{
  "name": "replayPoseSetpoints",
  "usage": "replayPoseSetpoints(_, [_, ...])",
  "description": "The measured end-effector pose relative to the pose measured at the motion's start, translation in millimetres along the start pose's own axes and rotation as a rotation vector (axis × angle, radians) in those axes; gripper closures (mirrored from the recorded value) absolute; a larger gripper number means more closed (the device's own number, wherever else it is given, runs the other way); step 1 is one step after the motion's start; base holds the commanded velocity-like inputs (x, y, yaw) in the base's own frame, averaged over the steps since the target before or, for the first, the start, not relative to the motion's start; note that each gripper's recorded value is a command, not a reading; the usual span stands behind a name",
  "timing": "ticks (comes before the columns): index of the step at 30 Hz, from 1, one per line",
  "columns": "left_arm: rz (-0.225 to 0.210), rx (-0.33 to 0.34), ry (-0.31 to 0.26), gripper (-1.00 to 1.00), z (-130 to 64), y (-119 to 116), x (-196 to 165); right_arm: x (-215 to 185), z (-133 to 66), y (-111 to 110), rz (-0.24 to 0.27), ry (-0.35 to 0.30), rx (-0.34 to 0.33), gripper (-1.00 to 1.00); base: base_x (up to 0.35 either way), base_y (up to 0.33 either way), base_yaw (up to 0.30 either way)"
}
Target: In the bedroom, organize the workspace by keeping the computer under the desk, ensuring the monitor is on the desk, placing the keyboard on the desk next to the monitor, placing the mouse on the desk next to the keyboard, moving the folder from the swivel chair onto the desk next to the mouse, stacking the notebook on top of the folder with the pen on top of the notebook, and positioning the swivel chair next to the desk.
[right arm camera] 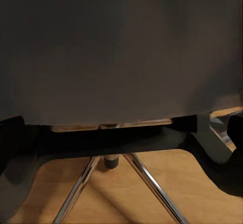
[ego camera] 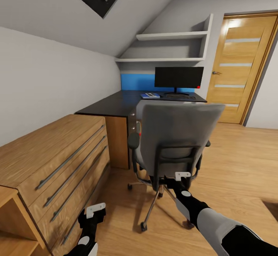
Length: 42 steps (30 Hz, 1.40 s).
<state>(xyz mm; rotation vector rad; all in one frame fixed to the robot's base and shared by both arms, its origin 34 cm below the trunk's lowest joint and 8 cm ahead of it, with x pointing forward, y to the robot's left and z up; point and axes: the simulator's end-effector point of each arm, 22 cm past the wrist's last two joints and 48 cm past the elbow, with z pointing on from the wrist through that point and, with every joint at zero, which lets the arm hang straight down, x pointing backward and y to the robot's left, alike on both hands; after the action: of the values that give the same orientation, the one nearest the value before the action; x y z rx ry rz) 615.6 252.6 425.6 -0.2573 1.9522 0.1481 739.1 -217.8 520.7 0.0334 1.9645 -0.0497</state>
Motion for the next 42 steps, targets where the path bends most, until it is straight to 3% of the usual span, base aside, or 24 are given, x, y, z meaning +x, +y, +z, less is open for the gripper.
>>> replayPoseSetpoints(7, [-0.001,-0.001,-0.001,-1.0,0.2,0.4,-0.5,-7.5,-0.8,7.9,0.004,-0.034,-0.012,-1.0,0.005,0.0,0.0])
replayPoseSetpoints(21, [-0.001,-0.003,-0.001,-1.0,0.4,1.4,-0.6,-9.8,-2.4,21.5,0.011,-0.042,-0.028,-1.0,0.0,0.0,0.019])
replayPoseSetpoints(42, [0.0,-0.001,-0.001,-1.0,0.3,0.1,-0.8,-10.3,-2.4,21.2,0.016,-0.044,-0.027,-1.0,0.0,0.0,0.196])
